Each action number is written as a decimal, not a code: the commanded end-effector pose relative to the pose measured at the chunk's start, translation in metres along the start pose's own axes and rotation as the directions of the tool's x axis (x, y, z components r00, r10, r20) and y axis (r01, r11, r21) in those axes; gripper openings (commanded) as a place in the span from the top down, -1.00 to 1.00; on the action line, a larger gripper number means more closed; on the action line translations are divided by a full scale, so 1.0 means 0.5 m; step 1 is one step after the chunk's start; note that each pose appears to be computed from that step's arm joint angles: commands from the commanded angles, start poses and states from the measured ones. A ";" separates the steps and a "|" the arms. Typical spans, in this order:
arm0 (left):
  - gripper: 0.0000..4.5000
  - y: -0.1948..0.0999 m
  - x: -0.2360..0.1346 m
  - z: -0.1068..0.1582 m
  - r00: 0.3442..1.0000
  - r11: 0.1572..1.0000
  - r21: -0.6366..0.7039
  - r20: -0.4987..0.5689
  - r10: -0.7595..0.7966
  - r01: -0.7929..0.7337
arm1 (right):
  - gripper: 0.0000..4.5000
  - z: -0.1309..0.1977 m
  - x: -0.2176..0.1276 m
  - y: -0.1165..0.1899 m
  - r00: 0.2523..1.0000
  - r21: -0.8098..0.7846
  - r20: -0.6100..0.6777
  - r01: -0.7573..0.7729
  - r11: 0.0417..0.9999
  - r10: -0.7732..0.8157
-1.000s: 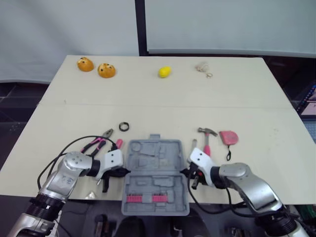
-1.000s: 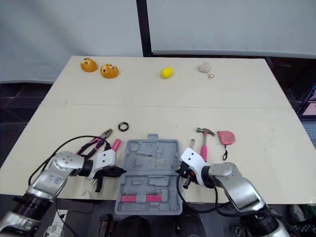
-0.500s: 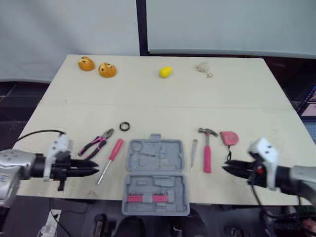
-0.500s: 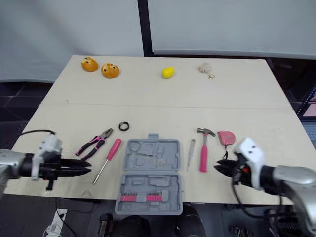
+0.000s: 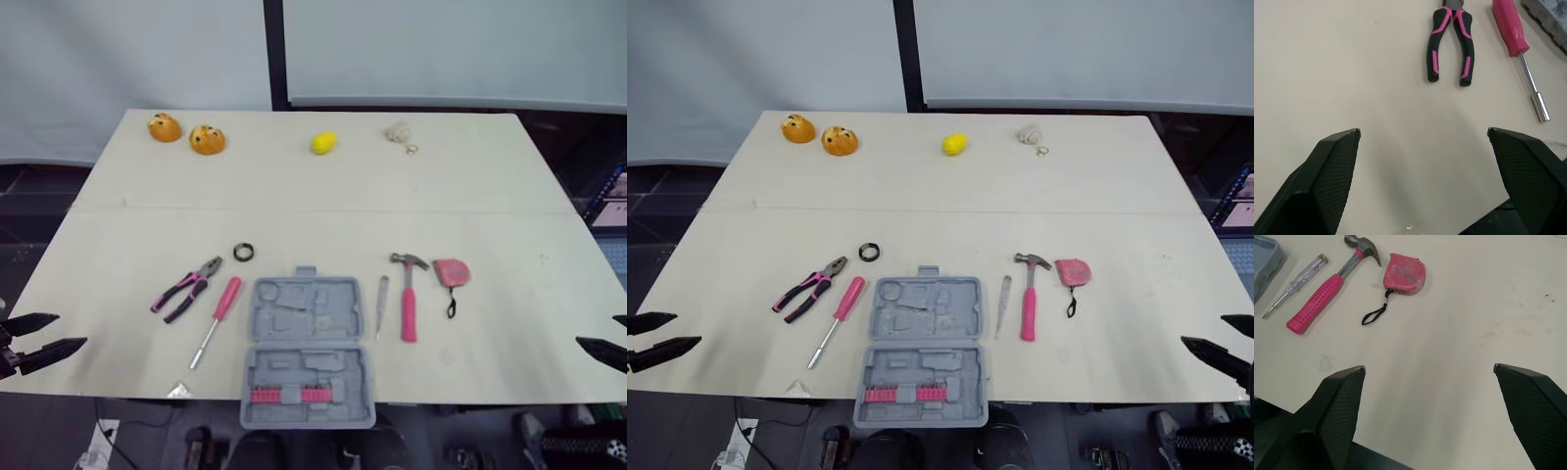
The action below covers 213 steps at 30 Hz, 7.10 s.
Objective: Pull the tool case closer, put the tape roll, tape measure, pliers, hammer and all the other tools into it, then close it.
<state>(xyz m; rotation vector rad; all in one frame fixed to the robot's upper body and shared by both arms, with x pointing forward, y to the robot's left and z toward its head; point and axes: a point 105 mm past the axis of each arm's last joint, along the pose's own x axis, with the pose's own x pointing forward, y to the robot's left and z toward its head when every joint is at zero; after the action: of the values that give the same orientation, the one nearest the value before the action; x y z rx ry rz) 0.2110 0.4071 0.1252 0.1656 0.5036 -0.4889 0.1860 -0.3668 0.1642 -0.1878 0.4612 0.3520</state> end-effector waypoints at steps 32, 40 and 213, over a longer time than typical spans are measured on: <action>-0.21 -0.135 0.364 0.294 0.834 0.512 0.659 -0.449 -0.321 0.552 | -1.00 0.214 0.194 0.391 0.743 -0.350 0.302 -0.497 0.794 0.598; -0.21 -0.167 0.430 0.327 0.861 0.436 0.742 -0.456 -0.227 0.508 | -1.00 0.201 0.195 0.379 0.791 -0.321 0.321 -0.426 0.846 0.520; 0.49 -0.310 0.454 0.240 0.686 0.648 0.362 0.029 -0.727 0.670 | -1.00 0.110 0.150 0.402 0.824 -0.124 0.280 -0.479 0.869 0.493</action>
<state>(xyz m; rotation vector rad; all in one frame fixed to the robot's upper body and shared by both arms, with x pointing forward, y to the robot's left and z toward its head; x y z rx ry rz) 0.3598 0.1517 0.1080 0.2344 0.3229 -1.3563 0.1970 -0.1486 0.1559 -0.0527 0.1906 0.8517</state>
